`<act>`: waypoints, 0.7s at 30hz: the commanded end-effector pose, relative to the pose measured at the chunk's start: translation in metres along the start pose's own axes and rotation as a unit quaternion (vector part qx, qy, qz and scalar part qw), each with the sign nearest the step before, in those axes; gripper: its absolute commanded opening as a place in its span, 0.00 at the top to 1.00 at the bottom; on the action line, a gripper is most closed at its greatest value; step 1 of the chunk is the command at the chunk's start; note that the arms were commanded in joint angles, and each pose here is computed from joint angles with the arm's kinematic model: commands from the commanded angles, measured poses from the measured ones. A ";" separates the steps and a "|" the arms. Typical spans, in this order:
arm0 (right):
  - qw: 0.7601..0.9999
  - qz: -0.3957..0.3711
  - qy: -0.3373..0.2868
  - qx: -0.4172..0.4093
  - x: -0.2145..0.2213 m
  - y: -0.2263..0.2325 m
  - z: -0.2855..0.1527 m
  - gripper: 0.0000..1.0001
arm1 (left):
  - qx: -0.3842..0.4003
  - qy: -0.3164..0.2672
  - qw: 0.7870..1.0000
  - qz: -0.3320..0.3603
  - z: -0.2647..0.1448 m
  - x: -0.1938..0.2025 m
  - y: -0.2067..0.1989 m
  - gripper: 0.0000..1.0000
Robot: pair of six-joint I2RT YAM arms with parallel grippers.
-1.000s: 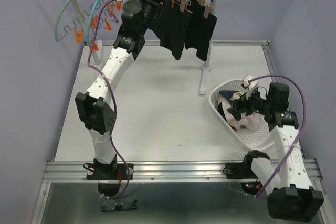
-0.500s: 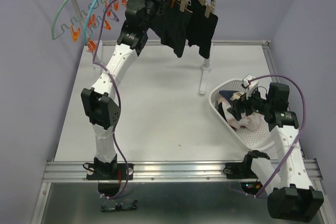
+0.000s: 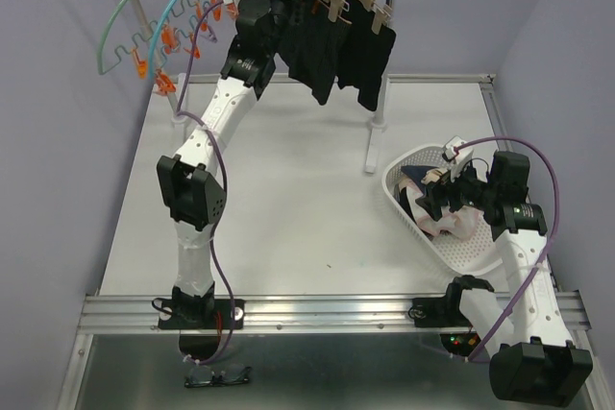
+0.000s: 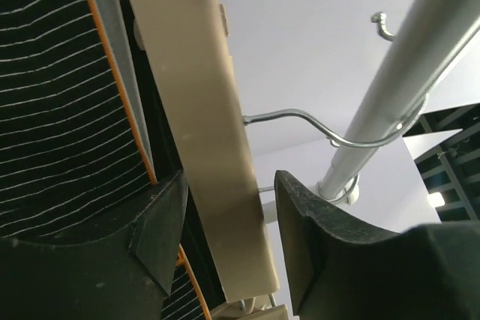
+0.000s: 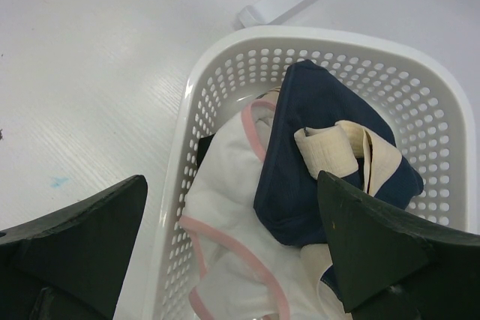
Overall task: Remove the underwear clipped to the hanger
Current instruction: Pick up the hanger from the clothesline.
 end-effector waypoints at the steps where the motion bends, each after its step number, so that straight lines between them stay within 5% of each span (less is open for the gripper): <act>1: 1.000 -0.013 -0.014 0.009 -0.003 -0.003 -0.001 0.00 | 0.058 -0.025 0.998 -0.014 -0.004 -0.015 -0.040 0.43; 4: 1.000 -0.016 -0.016 0.010 -0.004 -0.002 -0.002 0.00 | 0.062 -0.026 0.998 -0.014 -0.006 -0.016 -0.042 0.47; 13: 1.000 -0.015 -0.016 0.010 -0.003 -0.002 -0.002 0.00 | 0.100 -0.027 0.995 -0.010 -0.023 -0.023 -0.068 0.78; 21: 1.000 -0.017 -0.017 0.011 -0.004 -0.002 -0.002 0.00 | 0.128 -0.005 0.992 -0.009 -0.038 -0.022 -0.087 0.87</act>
Point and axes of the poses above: each gripper's point midway between its finger pads, its own z axis out along the fingers, its own y axis along the line the jaws close on, x = y × z, the point moved 6 cm from there along -z, back along the fingers, and after that the axes turned 7 degrees about z, right-handed, at the moved point
